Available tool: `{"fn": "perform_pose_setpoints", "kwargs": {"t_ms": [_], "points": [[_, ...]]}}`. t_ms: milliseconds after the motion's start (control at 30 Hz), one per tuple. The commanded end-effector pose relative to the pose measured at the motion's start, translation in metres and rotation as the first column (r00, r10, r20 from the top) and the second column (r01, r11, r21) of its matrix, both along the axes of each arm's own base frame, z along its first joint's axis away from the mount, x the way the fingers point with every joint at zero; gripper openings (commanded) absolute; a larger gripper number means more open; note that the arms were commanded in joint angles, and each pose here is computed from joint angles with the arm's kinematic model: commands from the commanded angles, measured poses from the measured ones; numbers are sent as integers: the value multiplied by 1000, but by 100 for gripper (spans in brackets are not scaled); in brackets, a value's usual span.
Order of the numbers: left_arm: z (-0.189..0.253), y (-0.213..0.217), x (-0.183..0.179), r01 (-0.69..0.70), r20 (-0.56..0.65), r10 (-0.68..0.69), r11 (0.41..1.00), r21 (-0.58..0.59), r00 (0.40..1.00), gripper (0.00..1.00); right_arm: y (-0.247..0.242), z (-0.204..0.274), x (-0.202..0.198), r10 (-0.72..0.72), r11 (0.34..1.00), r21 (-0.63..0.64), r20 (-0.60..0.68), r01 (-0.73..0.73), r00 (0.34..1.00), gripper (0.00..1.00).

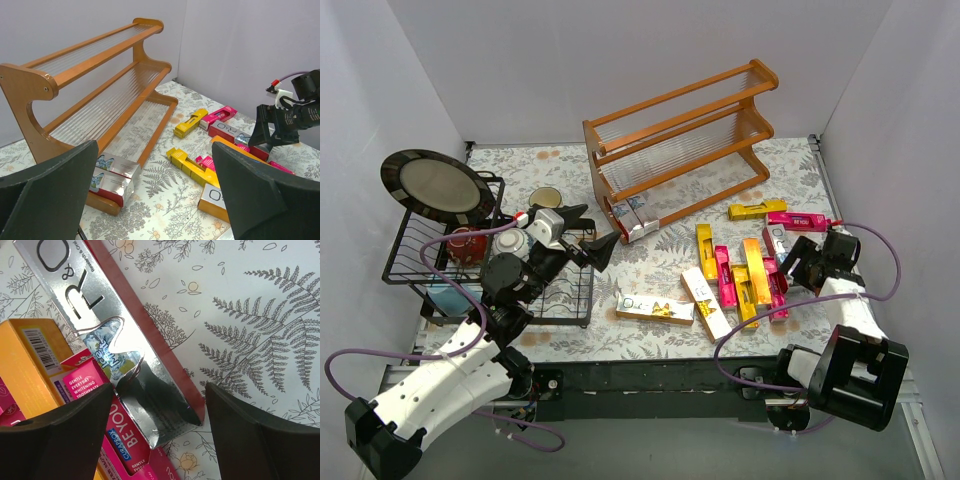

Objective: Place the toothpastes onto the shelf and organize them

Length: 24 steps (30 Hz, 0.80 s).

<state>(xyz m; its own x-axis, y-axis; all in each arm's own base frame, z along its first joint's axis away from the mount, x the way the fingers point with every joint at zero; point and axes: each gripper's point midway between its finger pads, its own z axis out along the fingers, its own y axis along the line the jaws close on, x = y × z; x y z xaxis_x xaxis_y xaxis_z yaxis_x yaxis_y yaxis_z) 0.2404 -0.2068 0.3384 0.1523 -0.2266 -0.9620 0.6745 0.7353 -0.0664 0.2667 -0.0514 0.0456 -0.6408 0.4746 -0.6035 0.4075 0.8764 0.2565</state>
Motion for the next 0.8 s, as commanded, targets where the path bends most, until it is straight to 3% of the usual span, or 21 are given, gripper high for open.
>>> {"fn": "perform_pose_setpoints", "kwargs": {"t_ms": [0, 233, 533, 767], "points": [[17, -1, -5, 18, 35, -18, 1000, -14, 999, 98, 1, 1, 1, 5, 1000, 4, -13, -5, 1000, 80], [16, -2, -6, 24, 35, -24, 1000, -12, 999, 98, 5, -3, -2, 17, 1000, 12, -18, -17, 1000, 72], [14, -3, -5, 26, 31, -26, 1000, -5, 999, 98, 8, -9, -9, 34, 999, -28, -71, -36, 997, 79], [13, -5, -5, 31, 32, -31, 1000, -1, 999, 98, 2, -14, -11, 19, 996, -80, -109, -27, 994, 77]]}}
